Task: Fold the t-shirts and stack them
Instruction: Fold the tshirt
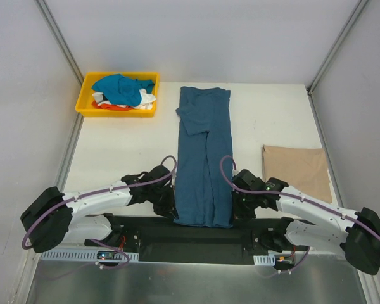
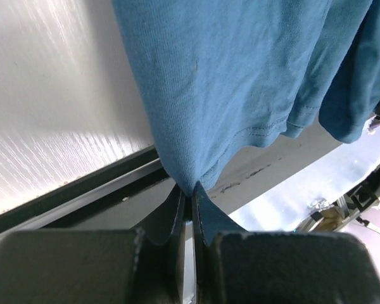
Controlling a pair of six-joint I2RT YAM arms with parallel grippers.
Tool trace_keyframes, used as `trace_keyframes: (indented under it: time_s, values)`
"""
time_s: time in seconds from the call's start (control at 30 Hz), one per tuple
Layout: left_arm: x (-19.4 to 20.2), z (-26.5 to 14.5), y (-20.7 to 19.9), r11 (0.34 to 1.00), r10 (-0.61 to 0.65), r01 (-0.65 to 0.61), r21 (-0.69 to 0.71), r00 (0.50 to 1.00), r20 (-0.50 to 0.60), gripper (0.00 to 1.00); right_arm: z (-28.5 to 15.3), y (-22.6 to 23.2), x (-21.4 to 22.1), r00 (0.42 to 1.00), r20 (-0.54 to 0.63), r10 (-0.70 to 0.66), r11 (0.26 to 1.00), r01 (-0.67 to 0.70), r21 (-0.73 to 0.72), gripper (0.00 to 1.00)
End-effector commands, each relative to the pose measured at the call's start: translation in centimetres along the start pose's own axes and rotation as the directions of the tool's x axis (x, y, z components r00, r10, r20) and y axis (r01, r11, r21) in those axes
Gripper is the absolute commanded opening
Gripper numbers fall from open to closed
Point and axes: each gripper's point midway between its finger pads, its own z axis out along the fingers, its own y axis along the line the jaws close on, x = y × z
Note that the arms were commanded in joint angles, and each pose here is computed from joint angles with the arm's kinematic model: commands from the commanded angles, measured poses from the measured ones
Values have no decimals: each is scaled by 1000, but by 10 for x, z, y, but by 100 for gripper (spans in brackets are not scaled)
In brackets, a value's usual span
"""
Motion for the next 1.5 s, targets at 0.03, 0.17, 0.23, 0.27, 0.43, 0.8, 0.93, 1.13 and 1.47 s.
trace_keyframes:
  time_s: [0.03, 0.17, 0.23, 0.27, 0.43, 0.8, 0.93, 1.13, 1.47]
  values:
    - [15, -6, 5, 1000, -25, 25, -2, 999, -43, 0, -11, -5, 15, 999, -38, 11, 999, -10, 40, 1]
    - [10, -13, -4, 1000, -6, 6, 29, 1000, -4, 0, -13, 0, 9, 1000, -6, -19, 1000, 19, 19, 1]
    - [7, -15, -8, 999, 10, -10, 39, 1000, 5, 0, -11, 13, 3, 999, 9, -42, 999, 42, -29, 1]
    - [5, -16, -11, 999, 16, -17, 45, 1000, 12, 0, -10, 16, 1, 999, 12, -49, 998, 49, -39, 1]
    - [3, -14, -11, 999, 26, -26, 34, 1000, 9, 0, -4, 23, -7, 996, 2, -94, 995, 94, -22, 25]
    - [3, -10, -5, 1000, 19, -19, 8, 1000, 2, 0, -40, 41, -24, 922, 65, -381, 922, 373, 107, 58]
    - [3, -10, -5, 1000, 21, -21, 8, 1000, 3, 0, -22, 55, -16, 890, -5, -455, 883, 452, 127, 60]
    - [4, -9, -2, 1000, 19, -19, 4, 1000, 3, 0, 7, 58, -19, 862, -61, -503, 825, 499, 265, 59]
    - [3, -10, 0, 1000, 19, -19, 1, 1000, 25, 0, 10, 52, -33, 866, -16, -499, 793, 464, 394, 9]
